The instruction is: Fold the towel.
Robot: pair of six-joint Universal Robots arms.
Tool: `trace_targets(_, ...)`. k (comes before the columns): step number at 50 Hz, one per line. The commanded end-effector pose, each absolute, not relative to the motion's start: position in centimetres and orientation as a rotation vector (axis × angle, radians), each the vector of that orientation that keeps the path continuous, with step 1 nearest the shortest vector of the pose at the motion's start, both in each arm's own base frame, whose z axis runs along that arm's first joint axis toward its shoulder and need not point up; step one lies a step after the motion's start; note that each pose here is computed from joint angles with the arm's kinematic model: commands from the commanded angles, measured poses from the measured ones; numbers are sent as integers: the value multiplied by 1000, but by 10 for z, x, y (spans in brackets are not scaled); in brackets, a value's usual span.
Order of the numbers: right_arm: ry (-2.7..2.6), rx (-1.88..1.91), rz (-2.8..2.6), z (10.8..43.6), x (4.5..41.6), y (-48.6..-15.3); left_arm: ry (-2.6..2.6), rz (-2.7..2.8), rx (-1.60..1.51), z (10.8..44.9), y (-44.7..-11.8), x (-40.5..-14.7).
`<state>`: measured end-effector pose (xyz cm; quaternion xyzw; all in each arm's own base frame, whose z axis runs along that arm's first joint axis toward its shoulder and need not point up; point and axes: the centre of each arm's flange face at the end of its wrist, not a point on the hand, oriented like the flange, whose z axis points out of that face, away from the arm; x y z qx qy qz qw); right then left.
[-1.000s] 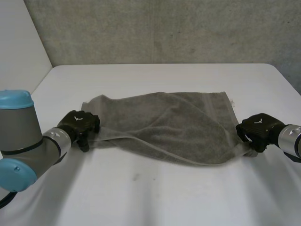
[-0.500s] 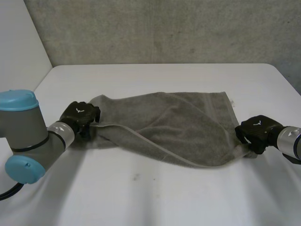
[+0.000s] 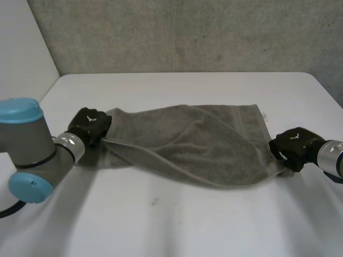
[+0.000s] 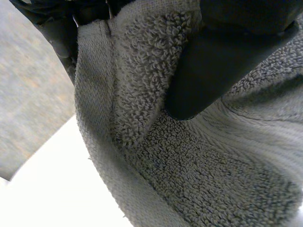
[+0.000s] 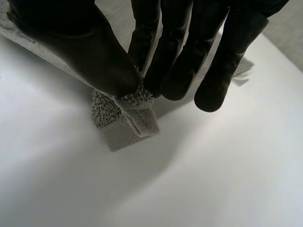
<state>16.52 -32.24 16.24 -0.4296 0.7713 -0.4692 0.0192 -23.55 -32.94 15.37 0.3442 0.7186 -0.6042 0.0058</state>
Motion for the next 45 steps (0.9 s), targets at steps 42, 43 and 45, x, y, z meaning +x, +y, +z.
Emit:
trace_targets(42, 2474, -1244, -1452, 250, 88, -293, 2401, -1878, 1172, 199, -221, -200)
trace_targets(43, 2475, -1244, -1452, 250, 89, -293, 2401, -1878, 1173, 199, -222, -200)
trace_targets(45, 2470, -1268, -1415, 243, 97, -297, 2420, -1862, 1184, 194, -231, -204)
